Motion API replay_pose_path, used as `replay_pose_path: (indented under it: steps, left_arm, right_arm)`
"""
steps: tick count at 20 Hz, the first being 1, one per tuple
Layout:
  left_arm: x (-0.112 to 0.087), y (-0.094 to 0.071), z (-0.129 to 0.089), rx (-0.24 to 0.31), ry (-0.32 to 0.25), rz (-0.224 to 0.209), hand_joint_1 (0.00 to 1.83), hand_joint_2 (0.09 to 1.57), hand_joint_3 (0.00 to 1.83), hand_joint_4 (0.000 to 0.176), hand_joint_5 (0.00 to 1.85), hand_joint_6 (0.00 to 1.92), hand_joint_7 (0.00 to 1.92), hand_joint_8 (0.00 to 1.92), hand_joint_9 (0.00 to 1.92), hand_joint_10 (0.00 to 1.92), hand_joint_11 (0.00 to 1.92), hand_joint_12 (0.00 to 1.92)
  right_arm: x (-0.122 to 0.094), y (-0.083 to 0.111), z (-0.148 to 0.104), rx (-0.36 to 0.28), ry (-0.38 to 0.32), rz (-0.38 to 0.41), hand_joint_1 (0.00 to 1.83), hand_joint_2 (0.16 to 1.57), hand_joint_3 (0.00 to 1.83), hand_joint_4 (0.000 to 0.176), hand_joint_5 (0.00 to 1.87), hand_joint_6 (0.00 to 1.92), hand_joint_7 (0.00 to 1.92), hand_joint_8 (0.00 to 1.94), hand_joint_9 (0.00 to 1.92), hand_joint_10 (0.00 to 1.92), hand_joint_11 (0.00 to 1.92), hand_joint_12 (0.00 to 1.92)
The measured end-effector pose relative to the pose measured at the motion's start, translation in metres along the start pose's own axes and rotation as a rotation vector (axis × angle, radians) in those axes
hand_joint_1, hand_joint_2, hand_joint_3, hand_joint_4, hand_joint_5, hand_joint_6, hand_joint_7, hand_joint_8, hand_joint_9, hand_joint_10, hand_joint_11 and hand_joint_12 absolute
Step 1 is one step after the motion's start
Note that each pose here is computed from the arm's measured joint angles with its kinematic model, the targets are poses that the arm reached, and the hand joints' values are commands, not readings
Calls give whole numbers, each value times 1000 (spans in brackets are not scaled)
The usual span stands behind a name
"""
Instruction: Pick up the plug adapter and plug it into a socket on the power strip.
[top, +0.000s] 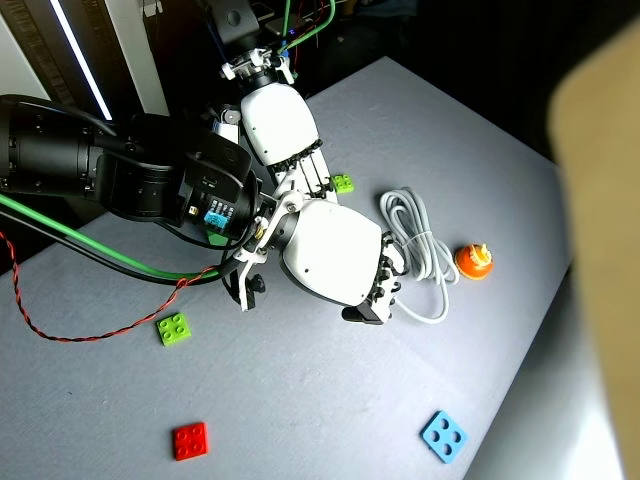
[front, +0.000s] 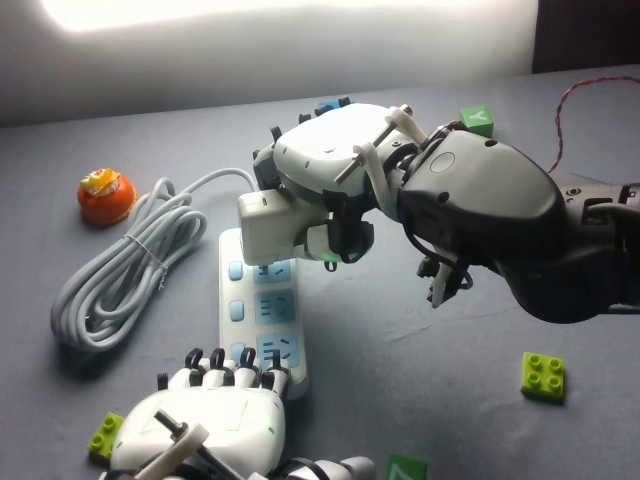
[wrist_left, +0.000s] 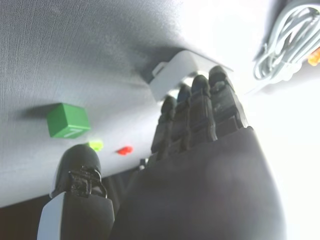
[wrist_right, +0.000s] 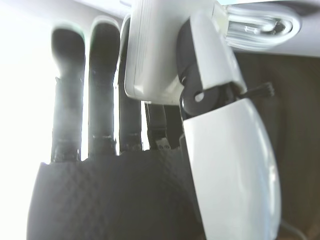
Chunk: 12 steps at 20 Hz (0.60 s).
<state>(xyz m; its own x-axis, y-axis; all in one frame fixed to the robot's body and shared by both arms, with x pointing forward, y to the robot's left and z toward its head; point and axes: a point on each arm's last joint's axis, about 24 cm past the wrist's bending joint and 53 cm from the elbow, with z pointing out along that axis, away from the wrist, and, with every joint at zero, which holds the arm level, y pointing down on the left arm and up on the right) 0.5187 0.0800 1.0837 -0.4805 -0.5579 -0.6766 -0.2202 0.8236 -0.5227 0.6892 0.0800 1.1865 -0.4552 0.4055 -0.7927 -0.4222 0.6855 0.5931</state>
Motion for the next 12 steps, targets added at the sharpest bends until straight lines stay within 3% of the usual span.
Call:
replay_pose_path:
  steps: [3, 6, 9, 12]
  left_arm:
    - [2, -3, -1, 6, 6, -2, 50, 1212, 0, 0, 84, 10, 55, 11, 38, 10, 60, 57]
    - [3, -4, -1, 9, 6, -1, 35, 1212, 0, 0, 82, 4, 51, 4, 33, 4, 37, 63]
    - [4, -5, -3, 10, 8, 0, 36, 1211, 0, 0, 96, 6, 62, 5, 44, 5, 30, 69]
    - [5, -5, -4, 12, 11, 0, 7, 1222, 0, 0, 99, 0, 69, 1, 51, 1, 5, 161]
  right_arm:
    - [1, -2, 0, 10, 4, 19, 1223, 1208, 0, 0, 755, 1108, 875, 1408, 757, 1366, 706, 1629]
    - [2, -4, -1, 20, 7, 24, 1195, 1268, 1, 0, 606, 1246, 811, 1517, 740, 1406, 698, 1658]
    - [2, -4, -1, 20, 10, 27, 1221, 1208, 0, 0, 759, 1116, 875, 1402, 739, 1383, 670, 1659]
    - [2, -4, -1, 17, 12, 23, 1210, 1238, 0, 0, 690, 1153, 835, 1482, 724, 1388, 685, 1647]
